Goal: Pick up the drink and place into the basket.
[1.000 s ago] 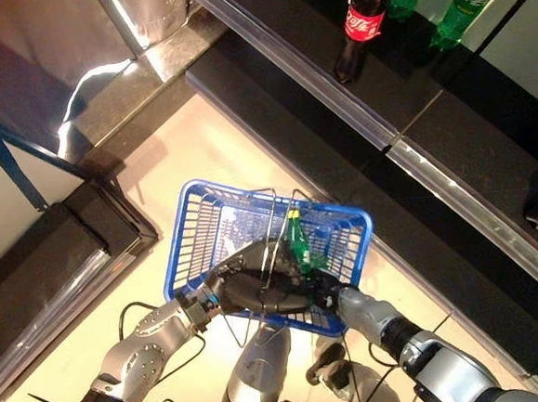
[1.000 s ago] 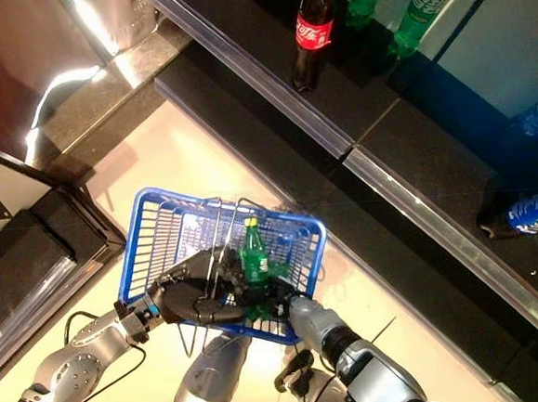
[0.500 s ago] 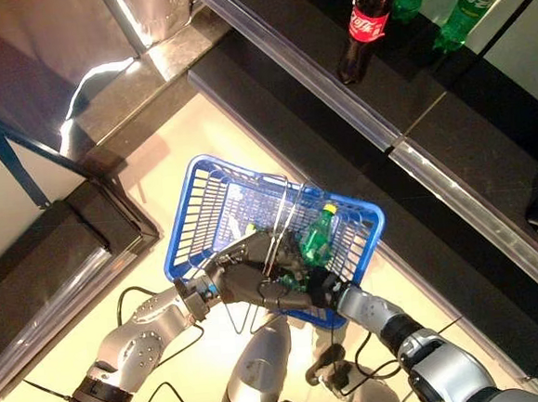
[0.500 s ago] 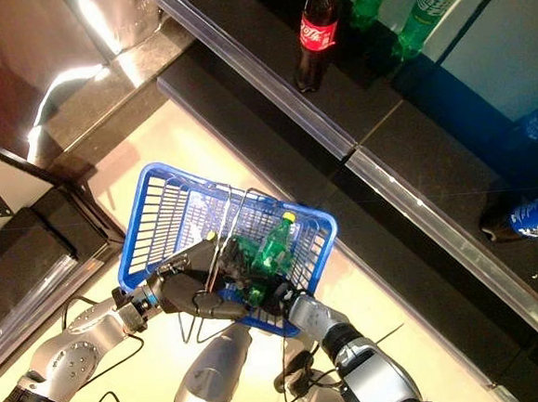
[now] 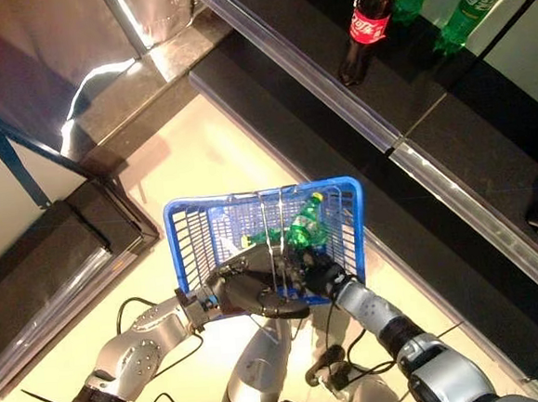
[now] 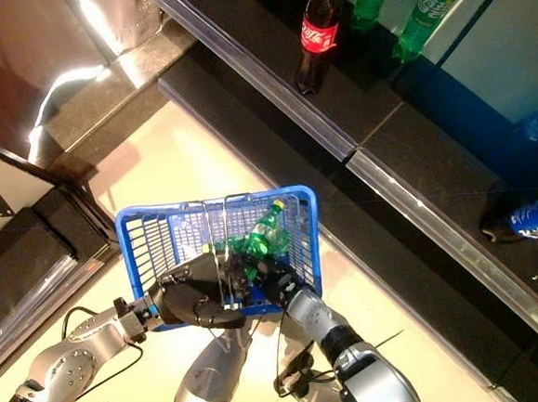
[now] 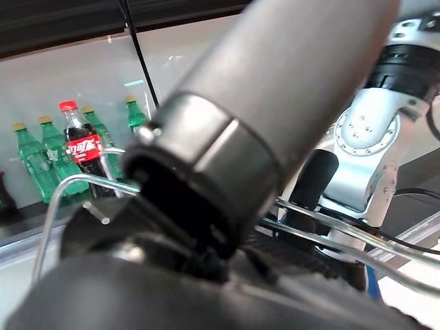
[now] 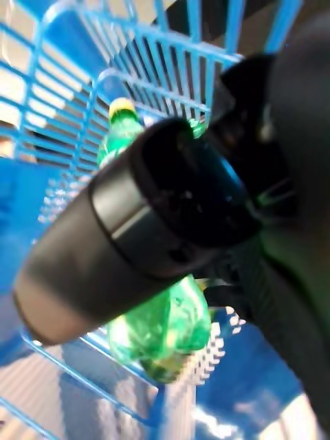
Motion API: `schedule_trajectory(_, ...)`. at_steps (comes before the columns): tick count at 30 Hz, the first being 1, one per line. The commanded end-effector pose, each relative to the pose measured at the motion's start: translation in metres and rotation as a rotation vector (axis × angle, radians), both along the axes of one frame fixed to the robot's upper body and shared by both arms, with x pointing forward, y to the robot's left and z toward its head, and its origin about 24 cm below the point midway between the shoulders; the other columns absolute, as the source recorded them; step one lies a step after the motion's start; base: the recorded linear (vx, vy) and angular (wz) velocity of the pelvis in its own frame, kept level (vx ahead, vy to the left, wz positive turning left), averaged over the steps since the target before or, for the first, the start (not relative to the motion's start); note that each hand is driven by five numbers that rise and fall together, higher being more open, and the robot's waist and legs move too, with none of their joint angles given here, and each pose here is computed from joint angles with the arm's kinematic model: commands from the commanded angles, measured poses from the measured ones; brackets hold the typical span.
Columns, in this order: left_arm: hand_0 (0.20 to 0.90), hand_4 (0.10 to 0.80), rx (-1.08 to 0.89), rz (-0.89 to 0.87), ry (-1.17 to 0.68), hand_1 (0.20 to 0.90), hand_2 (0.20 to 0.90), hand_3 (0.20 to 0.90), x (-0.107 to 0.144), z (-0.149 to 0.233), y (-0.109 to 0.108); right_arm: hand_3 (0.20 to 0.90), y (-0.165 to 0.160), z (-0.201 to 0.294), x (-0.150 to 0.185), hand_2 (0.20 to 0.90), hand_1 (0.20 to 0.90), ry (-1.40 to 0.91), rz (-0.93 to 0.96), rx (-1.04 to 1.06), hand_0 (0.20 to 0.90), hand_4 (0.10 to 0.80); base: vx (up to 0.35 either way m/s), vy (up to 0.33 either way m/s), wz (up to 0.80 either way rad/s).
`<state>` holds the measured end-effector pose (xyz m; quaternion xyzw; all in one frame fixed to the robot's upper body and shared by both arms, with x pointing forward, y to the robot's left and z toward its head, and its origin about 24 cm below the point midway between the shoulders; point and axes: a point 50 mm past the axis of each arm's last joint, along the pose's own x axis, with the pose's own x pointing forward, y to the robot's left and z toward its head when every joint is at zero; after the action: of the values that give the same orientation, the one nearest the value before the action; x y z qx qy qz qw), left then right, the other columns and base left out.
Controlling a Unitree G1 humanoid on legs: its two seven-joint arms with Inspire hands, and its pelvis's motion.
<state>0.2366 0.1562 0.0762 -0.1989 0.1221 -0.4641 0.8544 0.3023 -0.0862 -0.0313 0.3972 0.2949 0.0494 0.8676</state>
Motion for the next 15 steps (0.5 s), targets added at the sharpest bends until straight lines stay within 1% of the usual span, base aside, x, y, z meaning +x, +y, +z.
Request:
schedule_trajectory(1,0.300,0.100,-0.604,-0.323,-0.574,0.300,0.300,0.200,-0.037,0.116,-0.041,0.900,0.016,0.040,0.012,0.900,0.900,-0.209,-0.019,0.095,0.900,0.800,0.038,-0.032,-0.09)
schedule_trajectory(5,0.300,0.100,-0.605,-0.272,-0.563,0.300,0.300,0.200,-0.035,0.110,-0.036,0.900,0.016,0.046,0.002,0.900,0.900,-0.261,-0.015,0.099,0.900,0.800,0.044,-0.019,-0.11)
schedule_trajectory(11,0.300,0.100,-0.629,-0.157,-0.527,0.300,0.300,0.200,-0.034,0.098,-0.022,0.900,0.005,0.049,-0.021,0.900,0.900,-0.358,-0.011,0.091,0.900,0.800,0.058,-0.001,-0.07)
schedule_trajectory(12,0.300,0.100,-0.641,-0.117,-0.525,0.300,0.300,0.200,-0.034,0.095,-0.017,0.900,0.001,0.049,-0.030,0.900,0.900,-0.385,-0.014,0.091,0.900,0.800,0.033,0.001,-0.11)
schedule_trajectory(15,0.300,0.100,-0.658,-0.072,-0.531,0.300,0.300,0.200,-0.035,0.091,-0.009,0.900,-0.012,0.048,-0.042,0.900,0.900,-0.420,-0.028,0.086,0.900,0.800,-0.004,0.019,-0.10)
